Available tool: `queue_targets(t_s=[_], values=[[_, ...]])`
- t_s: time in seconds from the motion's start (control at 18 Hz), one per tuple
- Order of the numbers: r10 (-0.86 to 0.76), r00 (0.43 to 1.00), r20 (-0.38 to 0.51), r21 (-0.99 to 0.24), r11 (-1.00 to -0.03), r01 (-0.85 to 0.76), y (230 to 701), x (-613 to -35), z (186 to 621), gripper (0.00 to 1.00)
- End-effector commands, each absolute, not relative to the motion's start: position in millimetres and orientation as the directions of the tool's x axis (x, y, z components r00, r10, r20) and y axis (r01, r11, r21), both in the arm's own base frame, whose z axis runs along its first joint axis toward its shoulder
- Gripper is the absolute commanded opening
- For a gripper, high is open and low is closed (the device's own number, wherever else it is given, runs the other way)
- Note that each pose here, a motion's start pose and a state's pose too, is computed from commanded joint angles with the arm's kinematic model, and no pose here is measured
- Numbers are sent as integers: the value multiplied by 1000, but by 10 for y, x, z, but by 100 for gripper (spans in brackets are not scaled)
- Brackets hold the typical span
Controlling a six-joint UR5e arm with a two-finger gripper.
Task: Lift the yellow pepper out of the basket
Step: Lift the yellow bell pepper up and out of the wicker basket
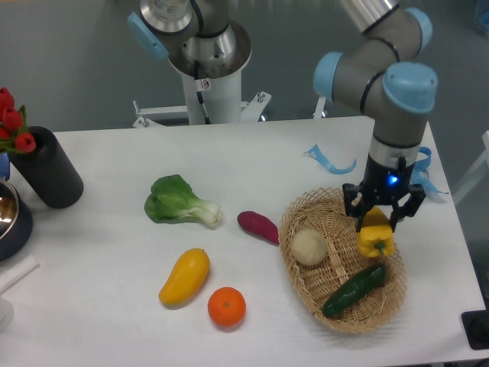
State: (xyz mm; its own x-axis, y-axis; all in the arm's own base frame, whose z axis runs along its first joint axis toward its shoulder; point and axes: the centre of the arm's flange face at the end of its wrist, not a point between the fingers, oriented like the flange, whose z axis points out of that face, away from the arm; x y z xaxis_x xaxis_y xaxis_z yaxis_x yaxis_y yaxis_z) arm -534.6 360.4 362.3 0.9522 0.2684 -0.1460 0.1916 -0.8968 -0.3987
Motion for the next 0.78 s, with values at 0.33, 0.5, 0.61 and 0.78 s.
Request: queue_targets(t_s=[0.33, 0.5, 0.61, 0.78], values=[[182, 954, -240, -333, -938, 96, 3418, -5380, 3802, 44], [188, 951, -248, -336, -937, 97, 3399, -5413, 3848, 44], [197, 948, -250, -339, -935, 105, 3392, -5426, 3871, 44], [201, 944, -263, -346, -933, 102, 3401, -5455, 3955, 44]])
